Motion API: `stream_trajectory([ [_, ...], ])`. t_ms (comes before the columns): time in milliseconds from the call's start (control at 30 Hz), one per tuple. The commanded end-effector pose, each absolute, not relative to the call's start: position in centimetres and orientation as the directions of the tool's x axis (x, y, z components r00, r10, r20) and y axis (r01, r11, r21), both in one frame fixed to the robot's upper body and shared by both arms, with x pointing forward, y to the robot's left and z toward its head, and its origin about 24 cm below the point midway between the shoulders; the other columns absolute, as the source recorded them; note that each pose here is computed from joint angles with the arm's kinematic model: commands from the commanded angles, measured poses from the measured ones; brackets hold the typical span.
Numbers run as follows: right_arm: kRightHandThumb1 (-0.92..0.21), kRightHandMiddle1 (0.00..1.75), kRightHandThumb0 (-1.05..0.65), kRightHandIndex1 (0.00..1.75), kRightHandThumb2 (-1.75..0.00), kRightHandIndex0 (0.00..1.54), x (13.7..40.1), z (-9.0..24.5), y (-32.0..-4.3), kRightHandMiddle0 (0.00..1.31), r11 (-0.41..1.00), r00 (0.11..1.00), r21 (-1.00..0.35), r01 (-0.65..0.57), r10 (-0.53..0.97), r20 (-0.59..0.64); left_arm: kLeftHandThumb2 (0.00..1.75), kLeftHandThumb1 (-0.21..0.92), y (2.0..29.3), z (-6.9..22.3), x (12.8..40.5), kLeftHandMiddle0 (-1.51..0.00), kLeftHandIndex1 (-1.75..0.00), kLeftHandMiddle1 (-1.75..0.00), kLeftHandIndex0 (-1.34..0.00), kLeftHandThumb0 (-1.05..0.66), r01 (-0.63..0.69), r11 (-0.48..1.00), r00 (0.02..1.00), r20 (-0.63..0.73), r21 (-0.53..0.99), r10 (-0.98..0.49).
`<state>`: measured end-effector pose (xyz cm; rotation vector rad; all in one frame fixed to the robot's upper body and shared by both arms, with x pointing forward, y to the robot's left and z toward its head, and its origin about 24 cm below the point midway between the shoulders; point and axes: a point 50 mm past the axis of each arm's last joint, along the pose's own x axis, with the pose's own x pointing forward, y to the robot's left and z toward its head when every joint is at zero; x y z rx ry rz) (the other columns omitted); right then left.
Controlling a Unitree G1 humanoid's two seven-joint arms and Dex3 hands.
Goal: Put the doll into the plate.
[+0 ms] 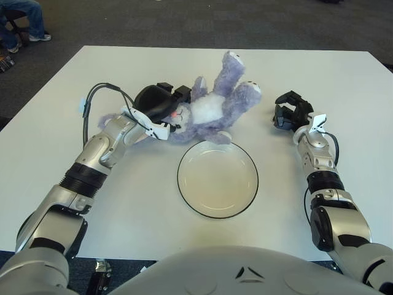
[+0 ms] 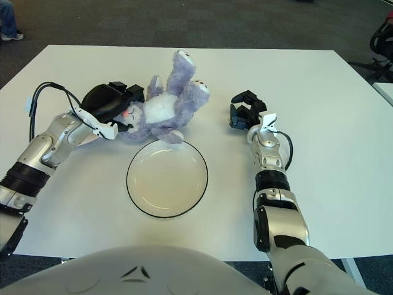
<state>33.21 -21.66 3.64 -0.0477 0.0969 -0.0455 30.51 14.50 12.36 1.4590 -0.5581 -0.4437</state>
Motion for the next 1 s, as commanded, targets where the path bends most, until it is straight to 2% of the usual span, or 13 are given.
stream_trajectory([
  [0, -0.26, 1.57, -0.01, 1.75, -1.33, 0.65, 31.7, 0.5, -21.9, 0.53, 0.998, 0.969, -0.042, 0.046, -0.055, -0.242, 1.73, -0.06, 14.9, 13.3, 30.7, -0.91, -1.67, -1.75, -0.69, 0.0, -0.095, 0.105, 0.797, 0.139, 0.99, -0.587],
  [633, -0.27, 1.55, -0.01, 1.75, -1.31, 0.65, 31.8, 0.4, -22.0, 0.53, 0.999, 0.968, -0.03, 0.045, -0.051, -0.246, 1.71, -0.05, 15.2, 14.1, 30.9, -0.91, -1.64, -1.75, -0.69, 0.0, -0.151, 0.105, 0.795, 0.184, 0.983, -0.578],
  [733, -0.28, 1.57, -0.01, 1.75, -1.31, 0.64, 31.8, 0.4, -22.0, 0.51, 0.999, 0.967, -0.029, 0.045, -0.051, -0.248, 1.56, 0.1, 15.2, 14.3, 31.0, -0.7, -1.71, -1.75, -0.62, 0.0, -0.172, 0.107, 0.791, 0.202, 0.979, -0.577],
  [833, -0.28, 1.59, -0.01, 1.75, -1.32, 0.64, 31.8, 0.4, -22.1, 0.5, 0.999, 0.967, -0.03, 0.043, -0.049, -0.249, 1.49, 0.17, 15.2, 14.4, 31.0, -0.62, -1.74, -1.75, -0.59, 0.0, -0.188, 0.107, 0.788, 0.215, 0.976, -0.577],
  [900, -0.28, 1.61, -0.01, 1.75, -1.33, 0.64, 31.8, 0.3, -22.1, 0.49, 0.999, 0.967, -0.031, 0.042, -0.048, -0.25, 1.48, 0.18, 15.2, 14.4, 31.0, -0.61, -1.74, -1.75, -0.58, 0.0, -0.2, 0.111, 0.785, 0.227, 0.974, -0.576],
  [967, -0.28, 1.63, -0.01, 1.75, -1.33, 0.64, 31.8, 0.3, -22.1, 0.48, 0.999, 0.967, -0.033, 0.04, -0.047, -0.251, 1.53, 0.11, 15.2, 14.6, 31.0, -0.73, -1.65, -1.75, -0.63, -0.01, -0.213, 0.121, 0.781, 0.243, 0.97, -0.575],
])
